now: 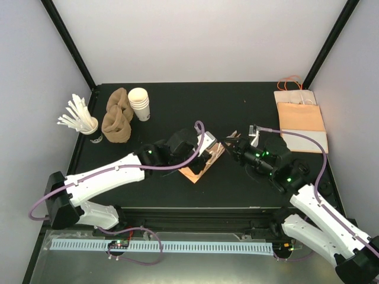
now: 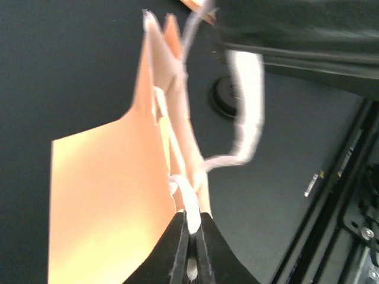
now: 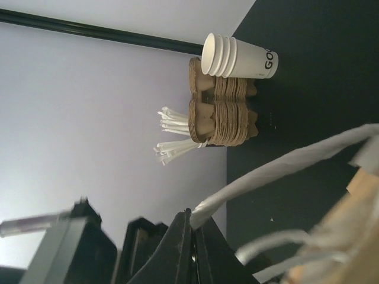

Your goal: Pack the takeout coffee

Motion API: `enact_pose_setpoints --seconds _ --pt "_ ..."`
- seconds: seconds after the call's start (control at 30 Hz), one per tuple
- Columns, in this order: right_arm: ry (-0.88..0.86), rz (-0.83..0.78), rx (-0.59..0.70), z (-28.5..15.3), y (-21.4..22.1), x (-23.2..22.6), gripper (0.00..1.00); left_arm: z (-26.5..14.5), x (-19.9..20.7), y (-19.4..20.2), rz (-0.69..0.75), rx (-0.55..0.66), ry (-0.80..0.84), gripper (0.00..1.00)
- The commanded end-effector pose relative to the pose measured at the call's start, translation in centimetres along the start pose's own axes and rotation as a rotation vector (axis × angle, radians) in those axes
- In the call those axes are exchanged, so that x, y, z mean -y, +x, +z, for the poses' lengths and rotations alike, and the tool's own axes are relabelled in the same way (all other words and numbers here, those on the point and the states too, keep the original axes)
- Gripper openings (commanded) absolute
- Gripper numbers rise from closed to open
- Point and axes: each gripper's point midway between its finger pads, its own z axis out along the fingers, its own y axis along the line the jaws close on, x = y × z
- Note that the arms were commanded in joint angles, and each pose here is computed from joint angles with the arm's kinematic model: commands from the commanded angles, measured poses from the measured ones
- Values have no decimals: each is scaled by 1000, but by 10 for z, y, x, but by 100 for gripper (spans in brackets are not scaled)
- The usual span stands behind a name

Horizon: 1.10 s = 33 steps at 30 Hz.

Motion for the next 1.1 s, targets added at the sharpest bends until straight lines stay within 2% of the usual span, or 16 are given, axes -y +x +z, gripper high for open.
enact_pose_setpoints --seconds 0.0,0.07,0.33,0.5,0.67,0.73,0.8,0.87,0.97,1.07 --pt "12 -52 24 -10 -2 -6 2 -22 -43 -5 -8 -16 -175 2" --pt "35 -57 26 -14 0 3 2 -28 -56 -5 -29 -19 -201 1" --pt "148 -26 -6 -28 18 58 2 -78 -102 -31 -104 145 -298 2" --pt "249 35 -42 -35 36 116 2 -100 -116 -49 -117 252 -354 2" --pt "302 56 -38 -40 42 147 3 -112 -126 -54 -144 296 -378 2" --pt "318 40 -33 -41 41 153 10 -111 -122 -55 -169 309 -331 2" --pt "326 10 -32 -39 40 155 26 -105 -113 -55 -185 317 -253 1" --pt "305 -59 -43 -36 38 147 38 -97 -99 -53 -183 316 -153 2" --pt "295 -234 -41 -35 27 119 52 -81 -68 -41 -145 288 45 2" --pt "379 -363 -33 -41 15 108 60 -65 -56 -17 -150 217 138 2"
